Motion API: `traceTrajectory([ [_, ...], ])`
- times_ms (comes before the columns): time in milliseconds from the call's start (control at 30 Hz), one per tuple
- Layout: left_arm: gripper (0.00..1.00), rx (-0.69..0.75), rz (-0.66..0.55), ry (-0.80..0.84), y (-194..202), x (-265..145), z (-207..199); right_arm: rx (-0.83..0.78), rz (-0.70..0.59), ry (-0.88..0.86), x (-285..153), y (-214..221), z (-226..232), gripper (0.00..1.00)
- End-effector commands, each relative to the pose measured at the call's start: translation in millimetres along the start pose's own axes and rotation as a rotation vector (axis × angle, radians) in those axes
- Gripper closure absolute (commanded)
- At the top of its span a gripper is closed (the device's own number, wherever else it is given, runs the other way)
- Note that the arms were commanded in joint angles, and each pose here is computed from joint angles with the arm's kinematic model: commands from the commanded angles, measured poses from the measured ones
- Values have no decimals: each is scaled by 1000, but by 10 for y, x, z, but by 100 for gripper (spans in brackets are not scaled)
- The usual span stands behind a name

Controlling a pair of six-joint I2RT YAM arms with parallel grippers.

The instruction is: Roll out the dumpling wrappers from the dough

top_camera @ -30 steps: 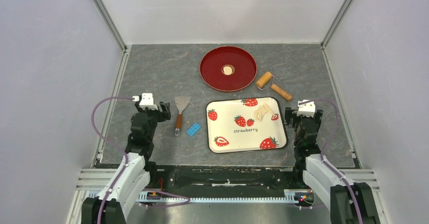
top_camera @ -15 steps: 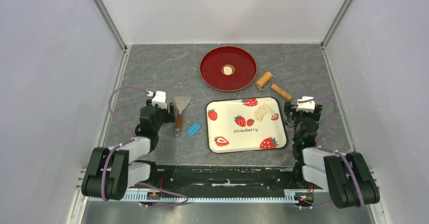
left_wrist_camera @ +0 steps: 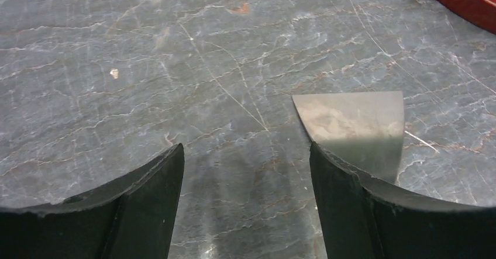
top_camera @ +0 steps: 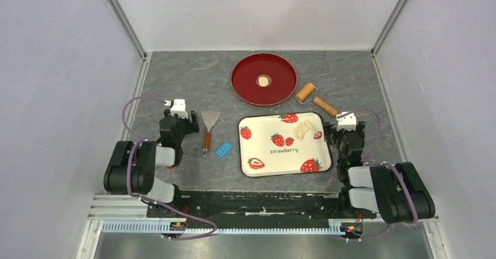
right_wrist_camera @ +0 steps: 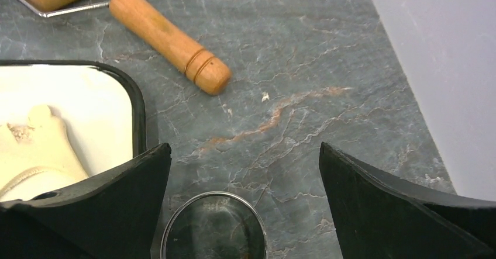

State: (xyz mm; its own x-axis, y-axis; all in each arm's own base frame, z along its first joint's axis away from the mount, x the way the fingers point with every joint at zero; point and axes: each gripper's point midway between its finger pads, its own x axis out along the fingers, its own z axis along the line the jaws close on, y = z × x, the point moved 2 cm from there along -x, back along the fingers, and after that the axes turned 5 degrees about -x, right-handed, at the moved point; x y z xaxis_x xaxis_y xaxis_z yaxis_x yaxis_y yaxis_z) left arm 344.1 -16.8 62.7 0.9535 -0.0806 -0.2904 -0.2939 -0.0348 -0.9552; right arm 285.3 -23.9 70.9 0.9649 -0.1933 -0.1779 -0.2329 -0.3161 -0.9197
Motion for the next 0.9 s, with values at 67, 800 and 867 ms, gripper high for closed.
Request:
traceTrajectory([
  [67, 18, -56, -137, -10, -331, 44, 41, 60, -135, -87, 64, -265, 103, 2],
  [800, 18, -53, -130, -3, -322, 63, 31, 89, -149, -29, -79, -130, 8, 2],
  [867, 18, -53, -137, -4, -336, 55, 32, 89, -149, -28, -80, -129, 5, 2],
])
